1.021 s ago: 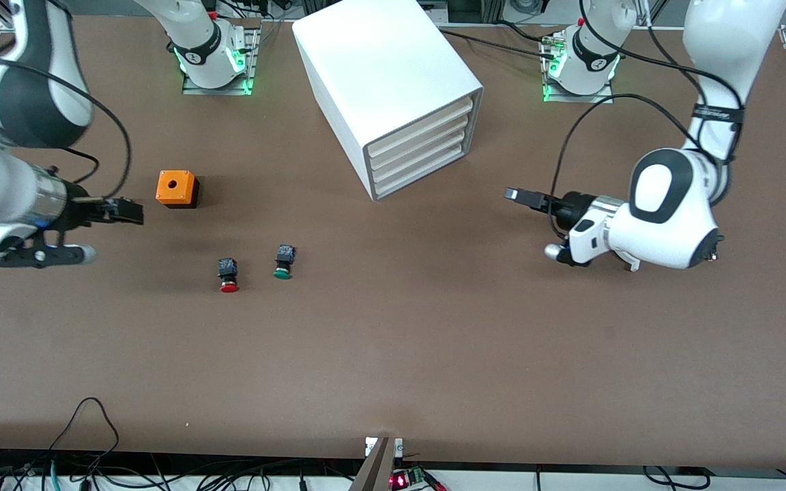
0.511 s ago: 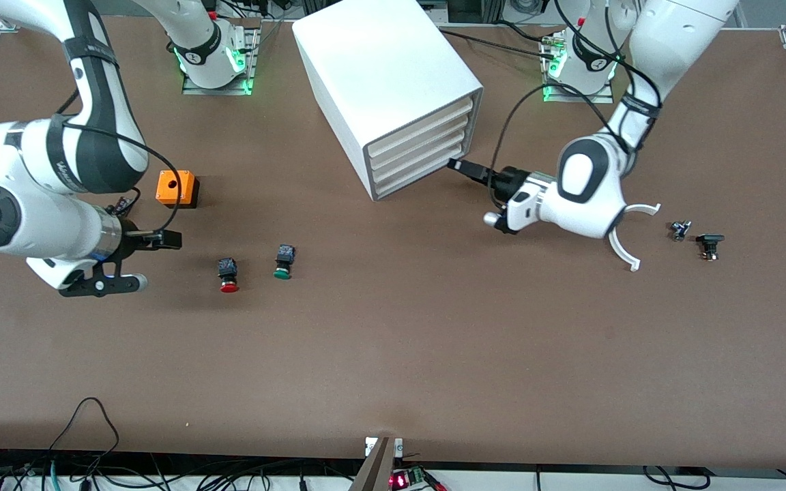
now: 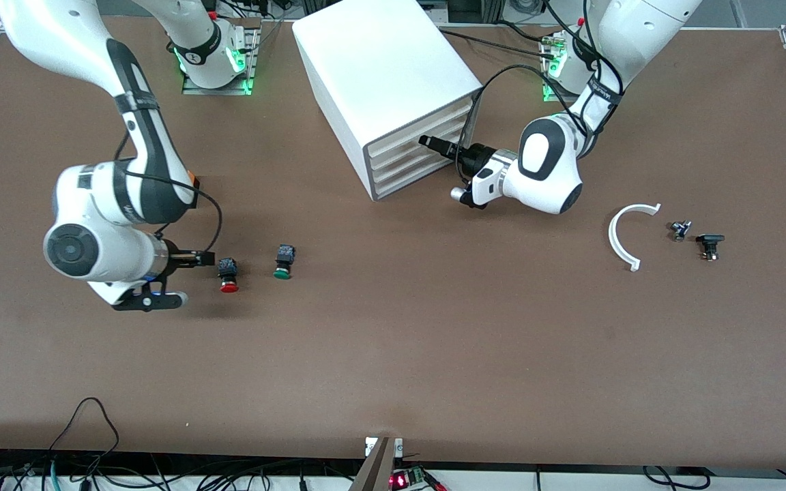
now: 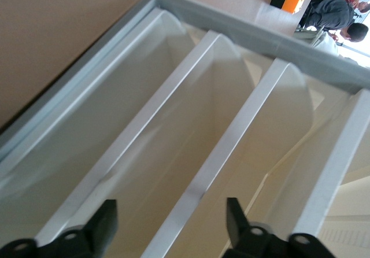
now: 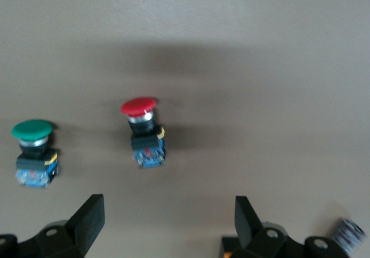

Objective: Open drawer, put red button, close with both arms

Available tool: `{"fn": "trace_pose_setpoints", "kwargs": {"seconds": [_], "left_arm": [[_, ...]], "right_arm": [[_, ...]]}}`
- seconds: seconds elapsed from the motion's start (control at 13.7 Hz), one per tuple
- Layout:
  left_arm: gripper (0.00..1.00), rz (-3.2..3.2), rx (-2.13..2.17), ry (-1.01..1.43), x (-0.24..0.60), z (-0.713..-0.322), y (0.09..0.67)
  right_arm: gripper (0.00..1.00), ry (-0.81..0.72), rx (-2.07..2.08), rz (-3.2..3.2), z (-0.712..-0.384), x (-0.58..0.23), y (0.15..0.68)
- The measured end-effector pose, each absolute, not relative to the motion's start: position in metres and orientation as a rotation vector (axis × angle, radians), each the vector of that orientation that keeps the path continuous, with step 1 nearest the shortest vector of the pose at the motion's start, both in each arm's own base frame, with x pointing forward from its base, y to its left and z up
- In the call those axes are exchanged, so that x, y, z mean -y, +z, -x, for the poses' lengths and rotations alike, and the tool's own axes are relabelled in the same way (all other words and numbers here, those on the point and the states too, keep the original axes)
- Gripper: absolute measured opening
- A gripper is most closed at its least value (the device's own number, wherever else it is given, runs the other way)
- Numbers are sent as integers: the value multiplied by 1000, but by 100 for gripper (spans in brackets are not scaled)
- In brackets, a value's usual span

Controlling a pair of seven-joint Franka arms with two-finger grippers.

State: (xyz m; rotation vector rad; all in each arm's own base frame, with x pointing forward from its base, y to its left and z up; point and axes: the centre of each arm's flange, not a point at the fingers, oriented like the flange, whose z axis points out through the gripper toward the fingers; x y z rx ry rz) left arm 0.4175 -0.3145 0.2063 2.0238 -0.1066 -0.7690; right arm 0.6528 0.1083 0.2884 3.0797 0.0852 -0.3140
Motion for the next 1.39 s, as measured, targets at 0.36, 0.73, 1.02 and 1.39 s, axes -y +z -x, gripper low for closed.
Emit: {"fn": "trace_pose_setpoints", "kwargs": {"seconds": [0.36, 0.73, 1.02, 1.39], "left_arm": [[29, -2018, 113, -751, 316, -415, 206], [29, -2127, -6, -477, 261, -475, 226], [27, -2146, -64, -360, 222, -510, 234], [76, -2211, -124, -264, 202, -525, 234]], "right_arm": [[100, -238, -170, -3113, -630, -141, 247], [100, -182, -301, -3118, -615, -140, 229], [100, -133, -397, -3116, -608, -137, 223], [100, -73, -412, -3120, -596, -129, 203]]}}
